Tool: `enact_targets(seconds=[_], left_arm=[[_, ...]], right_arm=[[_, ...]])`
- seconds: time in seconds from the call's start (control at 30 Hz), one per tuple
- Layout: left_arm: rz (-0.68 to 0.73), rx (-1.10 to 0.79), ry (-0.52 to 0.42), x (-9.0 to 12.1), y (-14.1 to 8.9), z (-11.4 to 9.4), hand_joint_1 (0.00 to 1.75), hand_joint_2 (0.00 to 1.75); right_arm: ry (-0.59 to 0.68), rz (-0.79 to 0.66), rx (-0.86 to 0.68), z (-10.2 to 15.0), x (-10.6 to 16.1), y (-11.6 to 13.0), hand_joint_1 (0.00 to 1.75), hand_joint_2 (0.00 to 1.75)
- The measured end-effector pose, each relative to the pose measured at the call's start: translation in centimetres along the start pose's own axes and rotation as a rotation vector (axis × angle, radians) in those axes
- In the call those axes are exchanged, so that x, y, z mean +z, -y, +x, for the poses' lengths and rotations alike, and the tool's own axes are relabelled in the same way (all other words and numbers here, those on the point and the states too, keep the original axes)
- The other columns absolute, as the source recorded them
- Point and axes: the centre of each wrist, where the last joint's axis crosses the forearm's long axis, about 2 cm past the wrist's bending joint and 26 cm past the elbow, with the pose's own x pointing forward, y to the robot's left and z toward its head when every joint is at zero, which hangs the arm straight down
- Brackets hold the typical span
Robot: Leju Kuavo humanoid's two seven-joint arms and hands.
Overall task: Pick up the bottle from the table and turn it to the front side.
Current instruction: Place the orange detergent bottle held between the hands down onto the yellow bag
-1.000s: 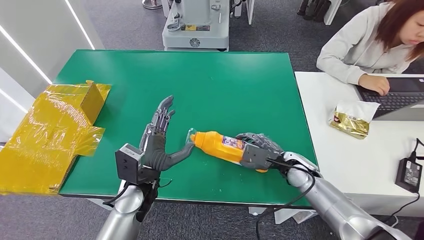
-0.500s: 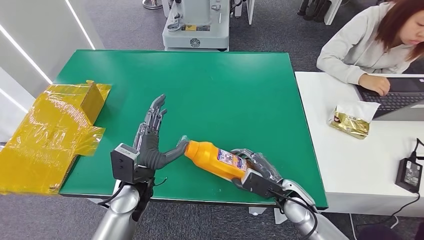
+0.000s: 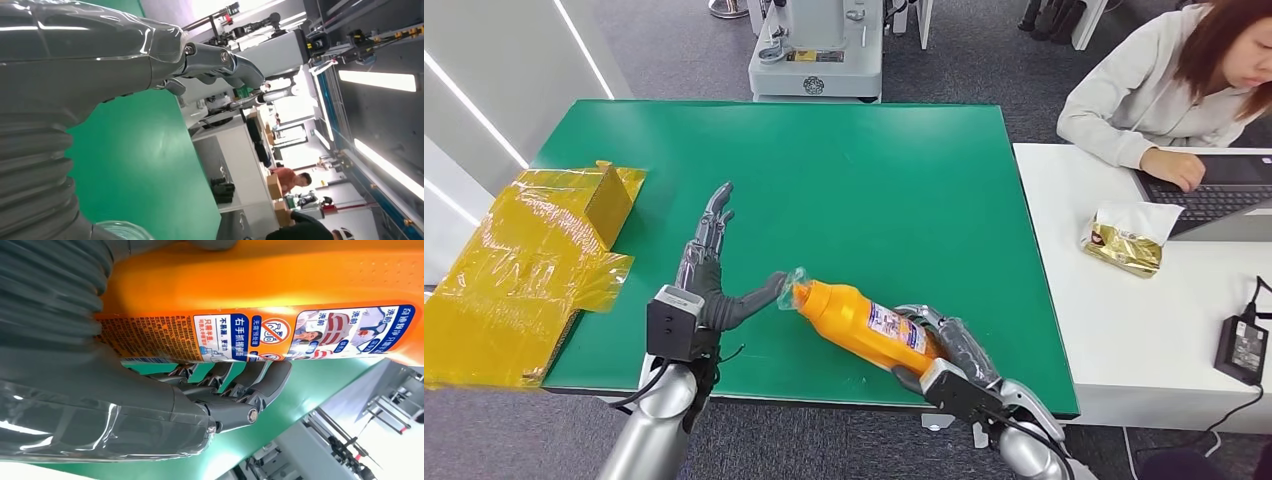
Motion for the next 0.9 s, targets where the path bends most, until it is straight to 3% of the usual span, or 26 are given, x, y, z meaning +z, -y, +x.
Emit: enact_targets(seconds=[0.63, 0.9], left_arm=[[-0.047, 0.021, -0.06, 0.6, -1.7, -0.4, 0.0, 1.75], [-0.153, 0.304, -0.118, 1.6, -1.8, -0.9, 0.0, 1.75]], right_arm=[[0.109, -0.293, -0.118, 2.5, 0.6, 1.5, 1.75, 1.75], [0.139, -0.377, -0.137, 3.1, 0.9, 1.2, 1.75, 1.75]])
